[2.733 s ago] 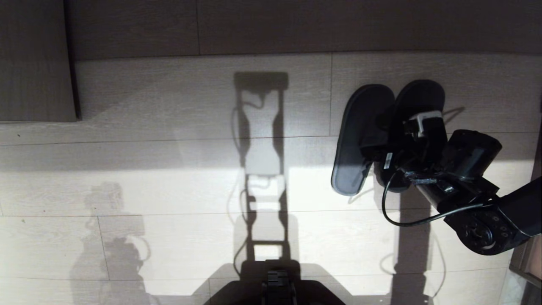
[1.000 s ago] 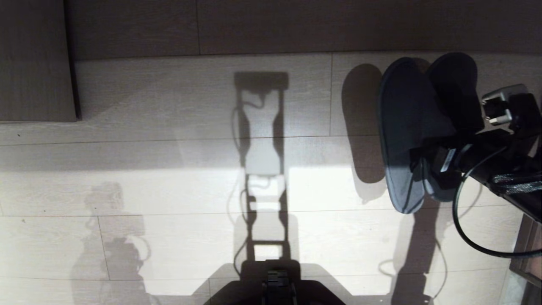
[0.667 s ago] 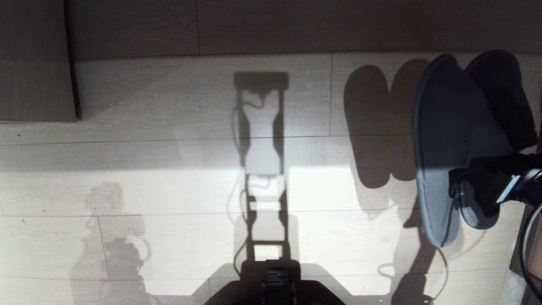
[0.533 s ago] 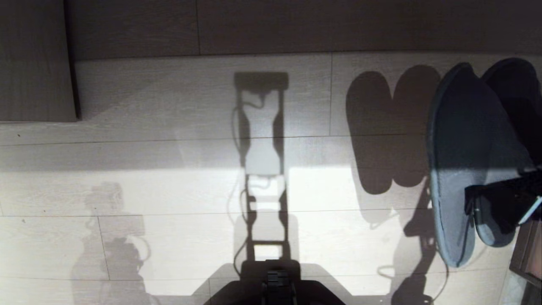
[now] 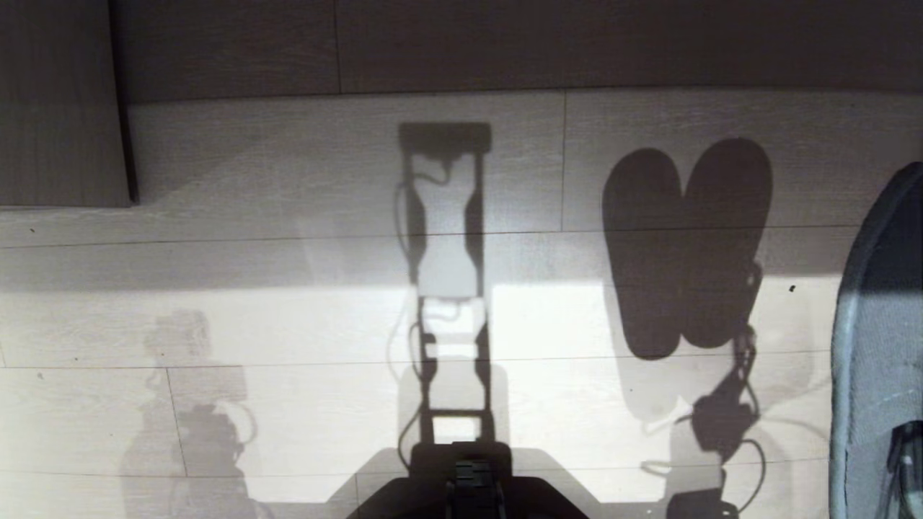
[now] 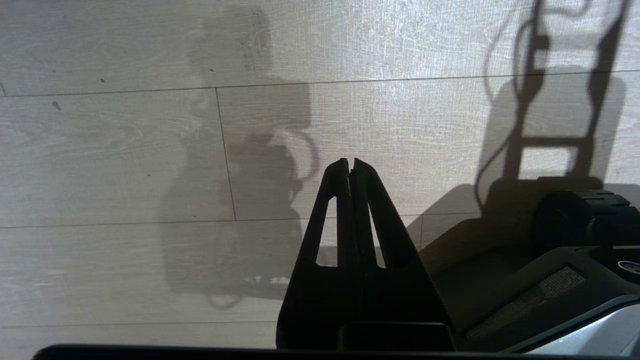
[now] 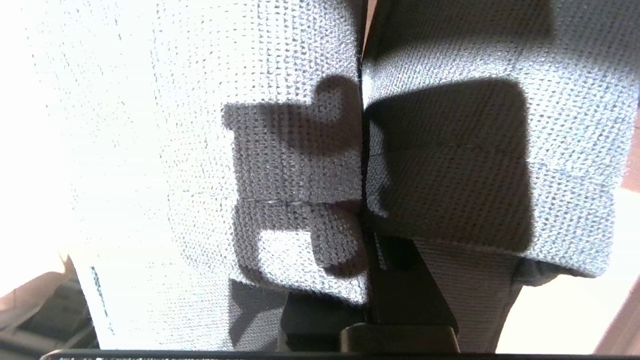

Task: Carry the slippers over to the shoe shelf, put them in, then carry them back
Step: Place the slippers into the shoe cabinet

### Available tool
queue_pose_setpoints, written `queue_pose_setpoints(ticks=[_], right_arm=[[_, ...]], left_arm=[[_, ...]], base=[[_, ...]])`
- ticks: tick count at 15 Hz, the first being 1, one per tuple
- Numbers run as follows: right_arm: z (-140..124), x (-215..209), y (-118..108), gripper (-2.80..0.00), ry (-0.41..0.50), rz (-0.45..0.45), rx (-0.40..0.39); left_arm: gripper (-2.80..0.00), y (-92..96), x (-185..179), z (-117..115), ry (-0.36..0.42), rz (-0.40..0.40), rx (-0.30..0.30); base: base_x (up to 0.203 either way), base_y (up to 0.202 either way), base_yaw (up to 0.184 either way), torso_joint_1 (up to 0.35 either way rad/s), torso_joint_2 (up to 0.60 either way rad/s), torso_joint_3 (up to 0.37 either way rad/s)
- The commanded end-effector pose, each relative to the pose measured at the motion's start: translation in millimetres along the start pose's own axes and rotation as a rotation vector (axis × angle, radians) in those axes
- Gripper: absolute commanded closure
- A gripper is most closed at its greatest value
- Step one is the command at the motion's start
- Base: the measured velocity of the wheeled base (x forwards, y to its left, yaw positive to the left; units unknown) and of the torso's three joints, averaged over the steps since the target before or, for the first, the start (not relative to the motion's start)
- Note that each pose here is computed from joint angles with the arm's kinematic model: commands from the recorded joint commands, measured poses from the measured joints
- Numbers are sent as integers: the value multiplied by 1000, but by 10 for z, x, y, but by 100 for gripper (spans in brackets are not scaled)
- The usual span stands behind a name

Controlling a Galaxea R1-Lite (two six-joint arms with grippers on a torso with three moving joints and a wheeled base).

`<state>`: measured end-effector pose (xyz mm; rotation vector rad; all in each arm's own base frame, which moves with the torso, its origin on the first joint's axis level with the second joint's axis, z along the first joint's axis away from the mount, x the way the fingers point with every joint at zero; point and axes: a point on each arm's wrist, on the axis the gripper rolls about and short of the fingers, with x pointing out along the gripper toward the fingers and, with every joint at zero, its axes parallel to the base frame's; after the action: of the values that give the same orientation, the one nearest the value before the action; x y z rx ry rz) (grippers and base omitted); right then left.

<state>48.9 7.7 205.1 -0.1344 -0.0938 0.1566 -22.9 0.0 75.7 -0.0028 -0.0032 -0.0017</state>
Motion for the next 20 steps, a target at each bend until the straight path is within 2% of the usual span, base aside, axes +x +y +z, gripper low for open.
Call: queue_pose_setpoints(ticks=[1, 5, 8, 10, 14, 19, 20], right_arm=[[-2, -306, 3, 0, -90, -16, -2], [-185, -529, 33, 0, -123, -62, -2], [-292, -642, 61, 0, -160, -120, 37], [-312, -701, 77, 0, -179, -126, 27], [-608, -746, 135, 0, -129, -101, 37], [-919, -834, 194, 0, -119, -86, 64], [-1000, -837, 205, 0, -84, -84, 69]], left_arm=[[0, 0, 1, 1, 0, 0, 0], [0, 0, 1, 1, 0, 0, 0], [0, 0, 1, 1, 0, 0, 1], [0, 0, 1, 1, 0, 0, 1], [0, 0, 1, 1, 0, 0, 1], [0, 0, 1, 1, 0, 0, 1], [0, 0, 1, 1, 0, 0, 1]], base=[[0, 0, 0, 0, 0, 0], [0, 0, 0, 0, 0, 0], [0, 0, 0, 0, 0, 0], [0, 0, 0, 0, 0, 0], [0, 0, 0, 0, 0, 0], [0, 0, 0, 0, 0, 0], [0, 0, 0, 0, 0, 0]])
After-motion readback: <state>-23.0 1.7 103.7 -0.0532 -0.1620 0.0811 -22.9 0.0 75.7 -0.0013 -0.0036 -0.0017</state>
